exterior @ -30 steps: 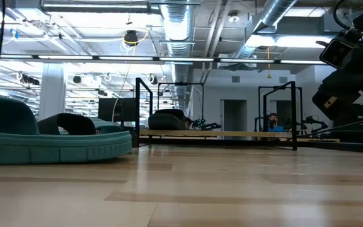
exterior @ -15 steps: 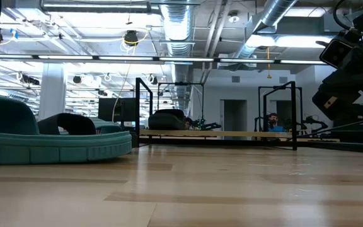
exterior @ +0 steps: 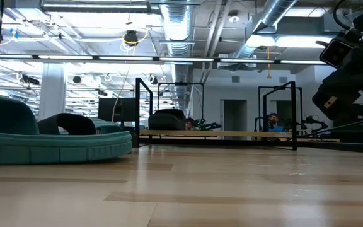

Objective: Pick and place slides into the shelf
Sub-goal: Put the right black slipper on the shelf

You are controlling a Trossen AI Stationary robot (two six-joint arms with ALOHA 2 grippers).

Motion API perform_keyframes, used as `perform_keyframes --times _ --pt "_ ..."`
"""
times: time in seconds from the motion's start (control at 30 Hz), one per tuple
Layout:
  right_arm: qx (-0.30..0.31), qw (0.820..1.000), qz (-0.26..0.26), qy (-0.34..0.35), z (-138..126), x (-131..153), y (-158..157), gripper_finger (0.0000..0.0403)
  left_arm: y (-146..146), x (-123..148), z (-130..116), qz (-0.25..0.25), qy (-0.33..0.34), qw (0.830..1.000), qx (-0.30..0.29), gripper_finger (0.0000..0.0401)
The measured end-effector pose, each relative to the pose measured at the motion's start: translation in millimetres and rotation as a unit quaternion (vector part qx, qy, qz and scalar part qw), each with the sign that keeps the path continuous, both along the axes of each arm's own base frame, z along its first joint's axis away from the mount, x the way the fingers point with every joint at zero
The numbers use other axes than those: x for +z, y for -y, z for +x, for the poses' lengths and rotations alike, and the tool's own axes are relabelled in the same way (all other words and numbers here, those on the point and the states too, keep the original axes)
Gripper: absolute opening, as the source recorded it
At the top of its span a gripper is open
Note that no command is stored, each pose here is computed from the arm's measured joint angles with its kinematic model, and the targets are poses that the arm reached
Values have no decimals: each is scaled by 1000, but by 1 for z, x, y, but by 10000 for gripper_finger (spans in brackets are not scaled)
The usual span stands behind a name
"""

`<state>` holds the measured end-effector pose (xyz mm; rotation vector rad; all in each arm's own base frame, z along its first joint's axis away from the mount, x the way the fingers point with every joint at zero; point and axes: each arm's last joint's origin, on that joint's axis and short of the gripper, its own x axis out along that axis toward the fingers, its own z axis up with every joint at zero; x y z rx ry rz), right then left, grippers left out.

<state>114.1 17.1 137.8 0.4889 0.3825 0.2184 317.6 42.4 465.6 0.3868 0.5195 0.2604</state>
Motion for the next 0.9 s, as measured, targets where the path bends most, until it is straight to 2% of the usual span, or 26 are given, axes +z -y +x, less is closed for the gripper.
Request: perform_keyframes --times 0.07,0.23,0.3,0.4,0.53,0.63,0.73,0.8,0.9 --pt "0 1000 0 0 0 0 0 59 -8 1 -1 1 7 1000 13 11" --pt "0 1000 0 0 0 0 0 59 -30 1 -5 -10 11 998 55 2" --pt "0 1000 0 0 0 0 0 59 -42 -2 -6 -46 19 996 80 2" --pt "0 1000 0 0 0 0 0 59 -64 -7 -8 -125 15 987 99 0" --pt "0 1000 0 -1 0 0 0 59 -95 -8 2 -160 28 979 125 0" --pt "0 1000 0 0 0 0 0 59 -114 -2 17 -159 53 978 126 0" --pt "0 1000 0 0 0 0 0 59 -135 -2 38 -167 55 979 102 0" --pt "1 1000 0 0 0 0 0 59 -148 -15 48 -170 69 980 82 0" --pt "1 1000 0 -1 0 0 0 59 -171 -25 51 -187 75 977 73 0"
